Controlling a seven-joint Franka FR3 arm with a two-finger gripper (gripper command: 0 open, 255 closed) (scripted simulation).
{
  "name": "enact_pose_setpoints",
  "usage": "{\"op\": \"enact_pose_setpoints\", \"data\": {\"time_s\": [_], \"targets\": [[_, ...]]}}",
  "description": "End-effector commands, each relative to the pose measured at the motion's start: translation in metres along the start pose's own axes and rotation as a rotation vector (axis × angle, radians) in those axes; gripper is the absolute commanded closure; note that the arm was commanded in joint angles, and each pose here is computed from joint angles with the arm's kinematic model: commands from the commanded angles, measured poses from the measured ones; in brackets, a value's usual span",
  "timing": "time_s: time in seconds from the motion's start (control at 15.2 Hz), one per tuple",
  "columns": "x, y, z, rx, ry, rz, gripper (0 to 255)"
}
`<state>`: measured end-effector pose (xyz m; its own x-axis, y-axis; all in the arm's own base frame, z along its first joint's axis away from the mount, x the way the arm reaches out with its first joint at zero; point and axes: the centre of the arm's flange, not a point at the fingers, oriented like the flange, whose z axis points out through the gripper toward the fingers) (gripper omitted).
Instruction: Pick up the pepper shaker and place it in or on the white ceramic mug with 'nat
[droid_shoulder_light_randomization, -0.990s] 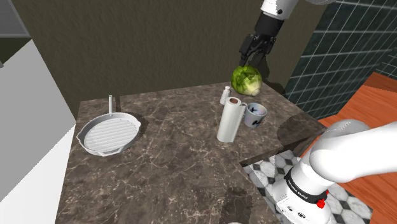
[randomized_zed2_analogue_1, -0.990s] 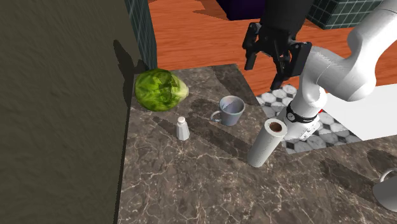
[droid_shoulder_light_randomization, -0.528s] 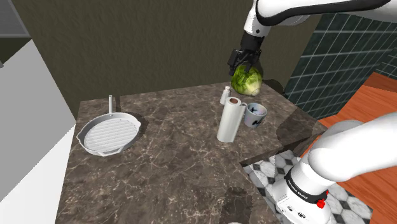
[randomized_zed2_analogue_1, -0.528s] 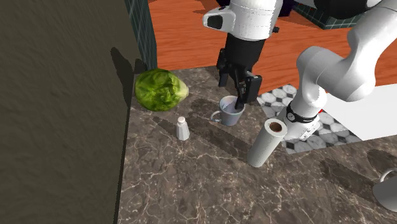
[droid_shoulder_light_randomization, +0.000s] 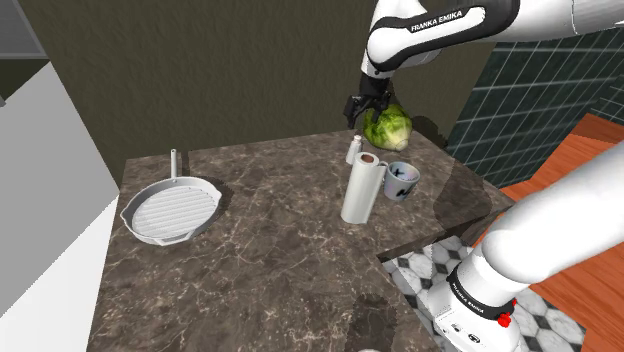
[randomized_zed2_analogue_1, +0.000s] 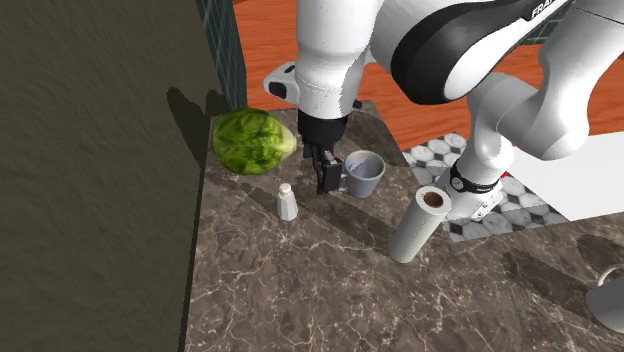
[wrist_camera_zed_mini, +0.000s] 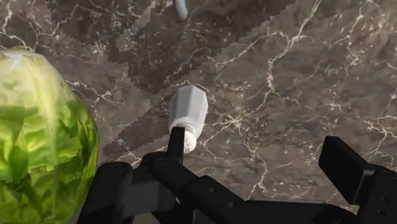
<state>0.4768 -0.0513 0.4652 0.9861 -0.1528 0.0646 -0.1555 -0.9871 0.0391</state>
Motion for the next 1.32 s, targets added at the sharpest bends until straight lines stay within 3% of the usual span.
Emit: {"op": "enact_pose_setpoints", "data": {"time_s": [0.0,0.4,0.86,1.25], "targets": [[0.016,0.008,0.021,-0.021,-0.006,0.015,0],[0.059,0.029,0.076,-0.08,-0.025,0.057,0],[0.058,0.032,0.113,-0.08,-0.025,0.057,0],[0.058,0.032,0.116,-0.08,-0.025,0.057,0]]}}
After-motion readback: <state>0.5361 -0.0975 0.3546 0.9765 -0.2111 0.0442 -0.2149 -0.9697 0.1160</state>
